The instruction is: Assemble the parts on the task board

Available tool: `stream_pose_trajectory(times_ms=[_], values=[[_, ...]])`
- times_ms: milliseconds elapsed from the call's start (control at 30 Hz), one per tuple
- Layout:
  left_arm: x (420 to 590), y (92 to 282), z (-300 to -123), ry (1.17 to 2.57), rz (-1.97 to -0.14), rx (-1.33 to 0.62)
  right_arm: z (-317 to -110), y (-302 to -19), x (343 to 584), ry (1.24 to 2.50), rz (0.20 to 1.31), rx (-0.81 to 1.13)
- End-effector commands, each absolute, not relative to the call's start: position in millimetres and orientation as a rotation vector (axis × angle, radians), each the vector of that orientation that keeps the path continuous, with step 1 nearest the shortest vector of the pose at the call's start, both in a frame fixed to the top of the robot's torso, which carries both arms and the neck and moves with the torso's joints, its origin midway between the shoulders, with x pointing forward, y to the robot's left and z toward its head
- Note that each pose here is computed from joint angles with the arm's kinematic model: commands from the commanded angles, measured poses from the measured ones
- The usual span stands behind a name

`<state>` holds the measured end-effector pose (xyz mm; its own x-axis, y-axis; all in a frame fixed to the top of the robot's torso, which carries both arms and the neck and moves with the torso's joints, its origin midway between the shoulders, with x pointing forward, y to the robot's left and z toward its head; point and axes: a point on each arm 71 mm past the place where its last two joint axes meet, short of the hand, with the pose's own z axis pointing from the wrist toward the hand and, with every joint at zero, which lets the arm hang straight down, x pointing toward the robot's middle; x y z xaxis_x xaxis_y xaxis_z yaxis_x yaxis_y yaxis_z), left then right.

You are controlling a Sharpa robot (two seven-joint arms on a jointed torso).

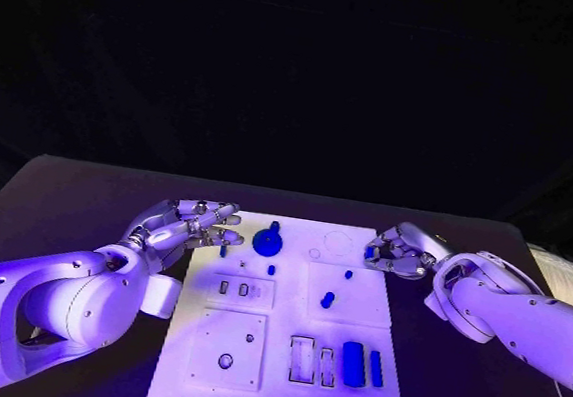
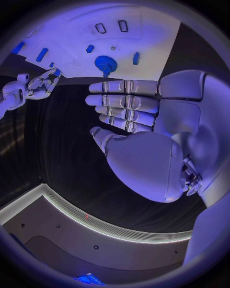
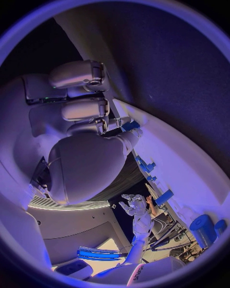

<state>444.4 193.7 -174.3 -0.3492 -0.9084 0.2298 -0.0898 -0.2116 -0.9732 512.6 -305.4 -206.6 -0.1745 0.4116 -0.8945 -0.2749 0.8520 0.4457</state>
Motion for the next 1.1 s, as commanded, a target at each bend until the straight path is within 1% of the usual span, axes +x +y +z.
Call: stream_pose_trajectory(times_ms=[33,433,700,867,967,1100], values=[[443.8,191.5,-173.2,1.405,-1.657,-1.214,-209,-305,512,1.655,0.597,0.095],[444.0,191.6,-173.4,1.407,-1.657,-1.214,-206,-302,513,1.611,0.628,0.126],[445.2,193.3,-174.1,1.404,-1.651,-1.216,-196,-290,510,1.566,0.676,0.156],[447.2,195.5,-175.0,1.400,-1.645,-1.217,-183,-272,505,1.539,0.711,0.156],[448.9,196.5,-175.8,1.398,-1.641,-1.218,-176,-255,500,1.541,0.735,0.140],[451.4,198.3,-177.3,1.394,-1.633,-1.219,-173,-232,494,1.557,0.760,0.105]])
